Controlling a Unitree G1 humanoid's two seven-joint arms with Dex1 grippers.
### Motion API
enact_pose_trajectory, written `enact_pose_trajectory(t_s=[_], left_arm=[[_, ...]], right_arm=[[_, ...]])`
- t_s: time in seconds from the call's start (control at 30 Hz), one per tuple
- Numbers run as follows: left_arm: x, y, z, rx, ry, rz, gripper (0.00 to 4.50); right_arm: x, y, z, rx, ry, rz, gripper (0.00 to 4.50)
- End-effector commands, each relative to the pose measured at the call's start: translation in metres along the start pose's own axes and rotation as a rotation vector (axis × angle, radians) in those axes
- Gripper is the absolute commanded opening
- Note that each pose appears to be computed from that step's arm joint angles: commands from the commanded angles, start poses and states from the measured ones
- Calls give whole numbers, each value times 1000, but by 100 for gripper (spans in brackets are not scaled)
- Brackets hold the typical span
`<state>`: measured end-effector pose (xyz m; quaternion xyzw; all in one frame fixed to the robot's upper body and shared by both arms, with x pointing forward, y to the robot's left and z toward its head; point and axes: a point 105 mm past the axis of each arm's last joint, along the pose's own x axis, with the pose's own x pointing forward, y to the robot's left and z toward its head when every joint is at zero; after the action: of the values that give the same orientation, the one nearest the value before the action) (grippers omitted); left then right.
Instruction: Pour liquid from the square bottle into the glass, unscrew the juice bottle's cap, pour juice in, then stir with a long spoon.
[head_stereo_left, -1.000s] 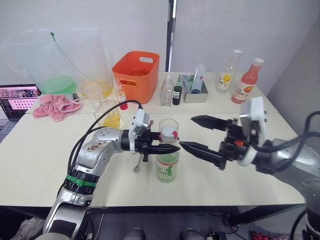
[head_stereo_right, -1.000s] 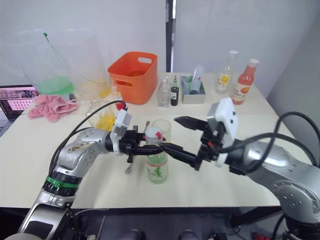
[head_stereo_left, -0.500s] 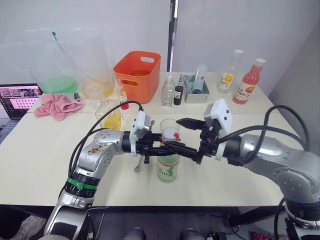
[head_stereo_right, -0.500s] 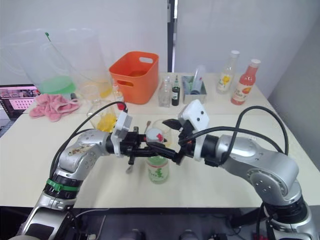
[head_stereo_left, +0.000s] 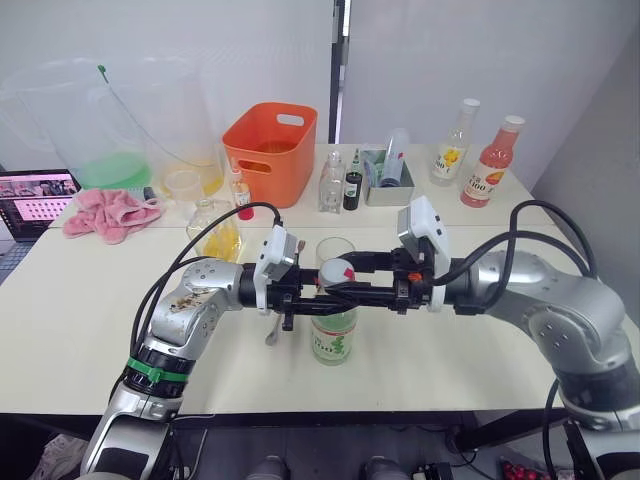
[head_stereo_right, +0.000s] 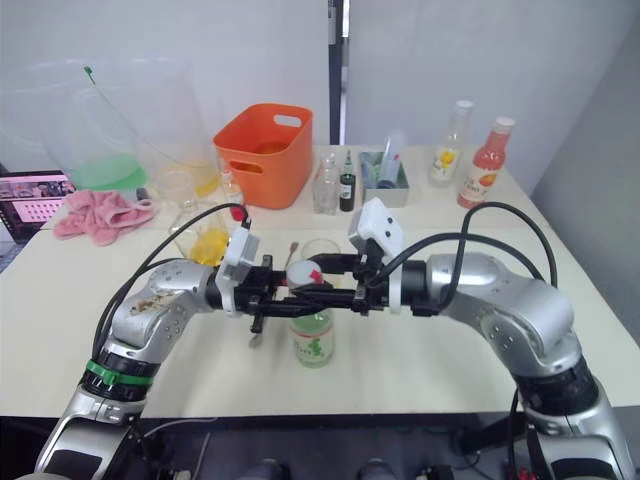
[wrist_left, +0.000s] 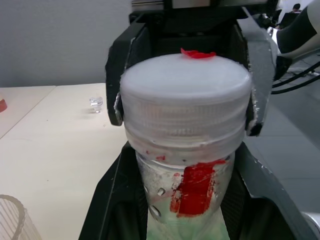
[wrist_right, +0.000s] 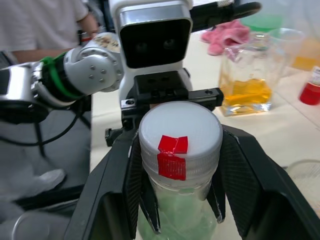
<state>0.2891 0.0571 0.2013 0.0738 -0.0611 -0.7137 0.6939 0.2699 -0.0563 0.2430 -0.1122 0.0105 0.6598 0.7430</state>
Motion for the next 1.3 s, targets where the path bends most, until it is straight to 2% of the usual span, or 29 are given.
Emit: enact_pose_trajectory(t_s=[0.03, 0.17, 0.3, 0.37, 0.53, 0.6, 0.67, 0.73, 1.0, 1.3], left_arm=[[-3, -2, -7, 4, 44, 19, 129], [-6, -7, -9, 7, 52, 30, 127], [-6, -9, -11, 15, 60, 40, 126], [-6, -9, -12, 18, 61, 48, 126], [-4, -11, -14, 20, 57, 48, 126], [-2, -11, -16, 19, 51, 48, 126], [1, -9, -16, 16, 37, 43, 126], [3, -6, -16, 15, 28, 40, 126], [11, -4, -19, 2, 4, 7, 126], [18, -4, -20, 0, -9, -31, 126]], right_arm=[[2, 5, 0, -115, 37, 233, 173], [-2, -9, -10, -194, 119, 436, 173], [-2, -24, -6, -192, 137, 485, 173], [-4, -30, -1, -186, 137, 477, 277], [-19, -35, 10, -131, 112, 438, 445], [-28, -34, 13, -124, 65, 381, 450], [-40, -24, 22, -91, -32, 277, 450], [-45, -14, 27, -65, -75, 197, 450], [-24, 16, 24, -108, -97, -129, 450], [-14, 15, 13, -21, -96, -334, 450]])
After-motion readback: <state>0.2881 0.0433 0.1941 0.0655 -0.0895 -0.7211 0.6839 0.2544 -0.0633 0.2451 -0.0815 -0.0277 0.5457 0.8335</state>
